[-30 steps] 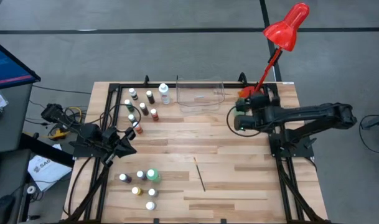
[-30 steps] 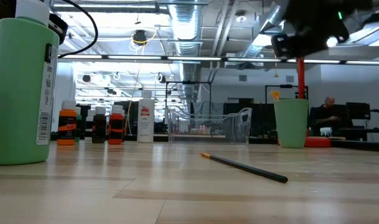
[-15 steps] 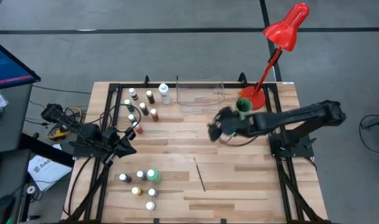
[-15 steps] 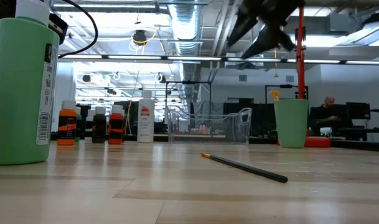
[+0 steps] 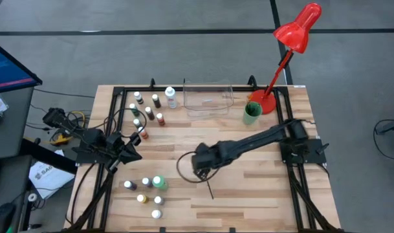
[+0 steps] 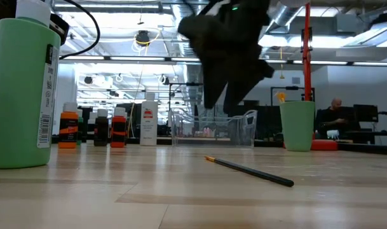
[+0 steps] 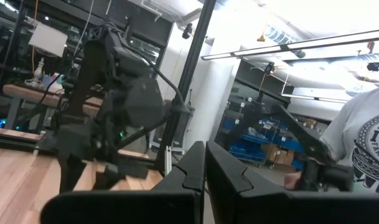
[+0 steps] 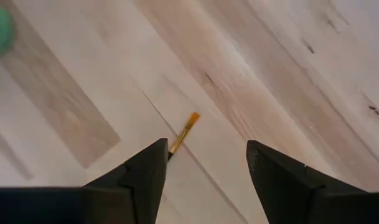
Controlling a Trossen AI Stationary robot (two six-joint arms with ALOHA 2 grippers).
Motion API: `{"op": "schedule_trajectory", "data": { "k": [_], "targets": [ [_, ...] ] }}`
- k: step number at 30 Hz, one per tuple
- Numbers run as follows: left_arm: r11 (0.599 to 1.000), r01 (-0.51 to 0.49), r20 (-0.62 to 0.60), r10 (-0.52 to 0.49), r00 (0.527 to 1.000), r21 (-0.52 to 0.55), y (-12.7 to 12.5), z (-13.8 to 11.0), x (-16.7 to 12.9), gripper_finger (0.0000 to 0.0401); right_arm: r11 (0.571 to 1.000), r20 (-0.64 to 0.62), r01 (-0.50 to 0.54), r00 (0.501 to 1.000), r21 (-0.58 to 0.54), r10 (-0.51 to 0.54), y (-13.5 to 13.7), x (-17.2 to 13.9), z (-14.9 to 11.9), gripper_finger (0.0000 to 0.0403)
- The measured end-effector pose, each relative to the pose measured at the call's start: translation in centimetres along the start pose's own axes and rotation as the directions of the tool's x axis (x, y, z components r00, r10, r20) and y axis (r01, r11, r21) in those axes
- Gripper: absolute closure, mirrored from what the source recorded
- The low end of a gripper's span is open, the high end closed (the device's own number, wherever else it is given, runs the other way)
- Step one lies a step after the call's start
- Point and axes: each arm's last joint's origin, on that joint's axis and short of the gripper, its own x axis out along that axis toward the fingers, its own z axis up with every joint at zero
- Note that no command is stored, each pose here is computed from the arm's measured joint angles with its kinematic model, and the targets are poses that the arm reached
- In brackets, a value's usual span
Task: Pick & Place Paint Supplies
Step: Put the gold paint brush into the green cup
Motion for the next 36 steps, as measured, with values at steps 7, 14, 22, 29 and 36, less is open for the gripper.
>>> {"op": "schedule_trajectory", "data": {
  "k": [7,14,22,29,36],
  "targets": [
    [1.000,0.000,0.000,0.000,1.000,0.000,0.0,0.0,0.0,0.0399,0.998,-0.090,0.036,0.995,-0.049,-0.040,2.2,2.2,1.4,0.0172],
    [1.000,0.000,0.000,0.000,1.000,0.000,0.0,0.0,0.0,0.0399,1.000,-0.215,0.022,0.976,-0.022,-0.027,1.5,5.2,1.8,0.0172],
    [1.000,0.000,0.000,0.000,1.000,0.000,0.0,0.0,0.0,0.0399,1.000,-0.225,0.011,0.974,-0.007,-0.012,0.6,6.2,3.0,0.0175],
    [1.000,-0.001,-0.004,0.001,1.000,0.001,0.0,0.0,0.0,0.0399,1.000,-0.232,0.001,0.973,-0.004,-0.002,1.0,7.5,2.8,0.0203],
    [1.000,-0.002,-0.007,0.002,1.000,0.001,0.0,-0.1,0.1,0.0399,1.000,-0.312,-0.002,0.950,-0.006,0.000,1.5,8.7,1.6,0.0228]
  ]
}}
